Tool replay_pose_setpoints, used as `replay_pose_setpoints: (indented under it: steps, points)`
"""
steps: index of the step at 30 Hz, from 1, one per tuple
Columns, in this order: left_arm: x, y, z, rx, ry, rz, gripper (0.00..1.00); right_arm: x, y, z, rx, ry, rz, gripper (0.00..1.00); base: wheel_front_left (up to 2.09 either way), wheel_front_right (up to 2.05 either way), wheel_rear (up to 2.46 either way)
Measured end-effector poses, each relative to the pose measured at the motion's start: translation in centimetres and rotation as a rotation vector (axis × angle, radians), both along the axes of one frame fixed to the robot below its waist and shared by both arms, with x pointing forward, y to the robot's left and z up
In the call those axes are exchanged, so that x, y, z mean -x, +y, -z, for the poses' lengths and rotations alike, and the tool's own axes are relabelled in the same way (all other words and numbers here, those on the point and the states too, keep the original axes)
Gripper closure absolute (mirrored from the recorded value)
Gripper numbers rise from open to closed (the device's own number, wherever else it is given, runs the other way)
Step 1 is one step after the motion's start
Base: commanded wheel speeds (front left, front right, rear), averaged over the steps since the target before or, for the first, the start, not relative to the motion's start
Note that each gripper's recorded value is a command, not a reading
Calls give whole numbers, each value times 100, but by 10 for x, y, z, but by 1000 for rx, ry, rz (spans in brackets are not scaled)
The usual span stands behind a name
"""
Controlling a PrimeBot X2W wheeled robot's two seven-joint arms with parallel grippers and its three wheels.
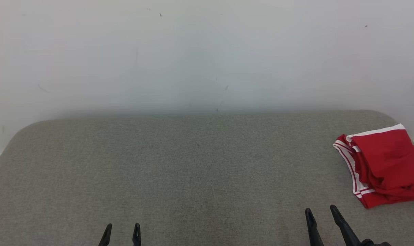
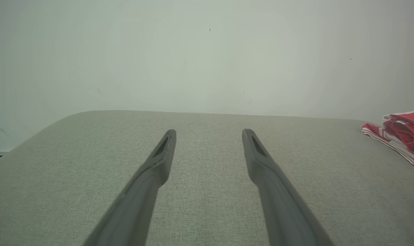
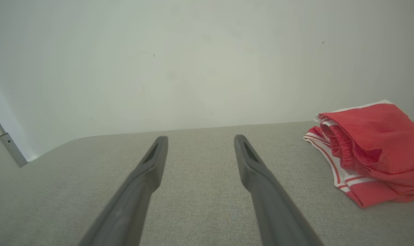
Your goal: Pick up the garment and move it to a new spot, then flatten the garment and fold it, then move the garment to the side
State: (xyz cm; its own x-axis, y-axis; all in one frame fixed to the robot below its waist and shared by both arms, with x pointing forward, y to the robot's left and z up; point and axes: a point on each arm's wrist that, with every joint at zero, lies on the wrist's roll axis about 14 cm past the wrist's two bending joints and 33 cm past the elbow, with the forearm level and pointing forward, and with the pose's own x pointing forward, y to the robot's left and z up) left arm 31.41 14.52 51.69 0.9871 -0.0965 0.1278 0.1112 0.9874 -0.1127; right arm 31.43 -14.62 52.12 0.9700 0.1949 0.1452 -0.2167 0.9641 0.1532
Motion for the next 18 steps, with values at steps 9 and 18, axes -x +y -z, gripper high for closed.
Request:
replay_pose_setpoints:
  steps: [9,18]
  points:
    - [4,0,22,1,69,3,100,7,0,24,0,77,4,100,0,0,0]
    - [2,8,33,147,138,-25,100,2,-10,34,-133,149,39,100,0,0,0]
